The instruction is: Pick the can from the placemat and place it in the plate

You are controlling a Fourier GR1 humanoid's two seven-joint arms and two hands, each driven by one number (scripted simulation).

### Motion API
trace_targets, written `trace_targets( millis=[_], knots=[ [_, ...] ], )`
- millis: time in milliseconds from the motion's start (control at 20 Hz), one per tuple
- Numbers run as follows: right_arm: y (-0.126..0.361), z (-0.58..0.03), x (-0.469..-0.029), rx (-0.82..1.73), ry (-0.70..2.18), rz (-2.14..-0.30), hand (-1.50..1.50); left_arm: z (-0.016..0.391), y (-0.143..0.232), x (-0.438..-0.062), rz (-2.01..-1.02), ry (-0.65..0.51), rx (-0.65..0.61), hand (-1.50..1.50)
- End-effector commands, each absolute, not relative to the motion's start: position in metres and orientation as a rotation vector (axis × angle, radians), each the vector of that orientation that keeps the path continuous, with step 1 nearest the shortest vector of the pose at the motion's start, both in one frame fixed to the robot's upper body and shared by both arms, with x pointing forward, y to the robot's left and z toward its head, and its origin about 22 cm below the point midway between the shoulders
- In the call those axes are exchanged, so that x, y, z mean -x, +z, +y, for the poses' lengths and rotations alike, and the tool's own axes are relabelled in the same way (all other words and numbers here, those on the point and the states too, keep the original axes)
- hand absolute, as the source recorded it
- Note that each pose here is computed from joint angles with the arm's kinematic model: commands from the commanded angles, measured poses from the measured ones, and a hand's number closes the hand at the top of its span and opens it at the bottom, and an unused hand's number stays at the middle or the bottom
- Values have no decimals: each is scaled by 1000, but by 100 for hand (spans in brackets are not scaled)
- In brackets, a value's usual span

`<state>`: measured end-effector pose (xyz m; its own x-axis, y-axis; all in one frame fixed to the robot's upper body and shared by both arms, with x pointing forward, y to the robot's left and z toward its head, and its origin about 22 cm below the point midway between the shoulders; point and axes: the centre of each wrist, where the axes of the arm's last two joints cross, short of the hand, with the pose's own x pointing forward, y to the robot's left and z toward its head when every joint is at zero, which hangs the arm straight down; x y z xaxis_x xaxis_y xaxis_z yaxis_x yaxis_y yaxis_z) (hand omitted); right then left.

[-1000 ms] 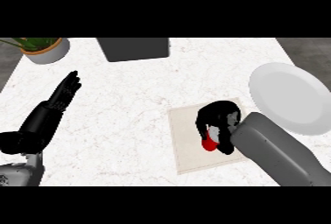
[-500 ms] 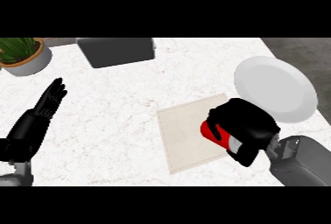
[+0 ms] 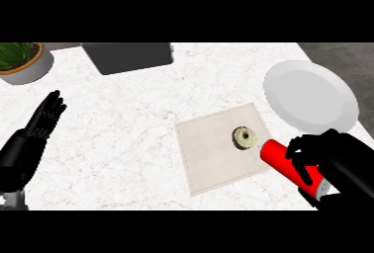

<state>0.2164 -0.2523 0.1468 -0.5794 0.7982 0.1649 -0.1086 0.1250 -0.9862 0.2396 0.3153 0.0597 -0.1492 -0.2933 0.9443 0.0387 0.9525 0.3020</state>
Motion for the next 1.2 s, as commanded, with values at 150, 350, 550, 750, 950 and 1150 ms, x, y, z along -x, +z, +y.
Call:
trace_targets(
  millis=[150, 350, 550, 750, 950, 1150],
  knots=[
    [154, -316, -186, 904, 1340, -1751, 150, 314, 61, -237, -1724, -325, -161, 0],
    [144, -349, -161, 954, 1261, -1722, 150, 297, 86, -245, -1751, -380, -141, 0],
    [126, -398, -152, 985, 1121, -1714, 150, 282, 75, -253, -1760, -432, -70, 0],
    [114, -420, -159, 986, 1038, -1724, 150, 256, 66, -261, -1783, -436, -31, 0],
    [99, -442, -175, 950, 943, -1778, 150, 260, 86, -278, -1772, -474, -21, 0],
    [98, -449, -213, 1011, 909, -1774, 150, 273, 66, -277, -1774, -447, 7, 0]
  ],
)
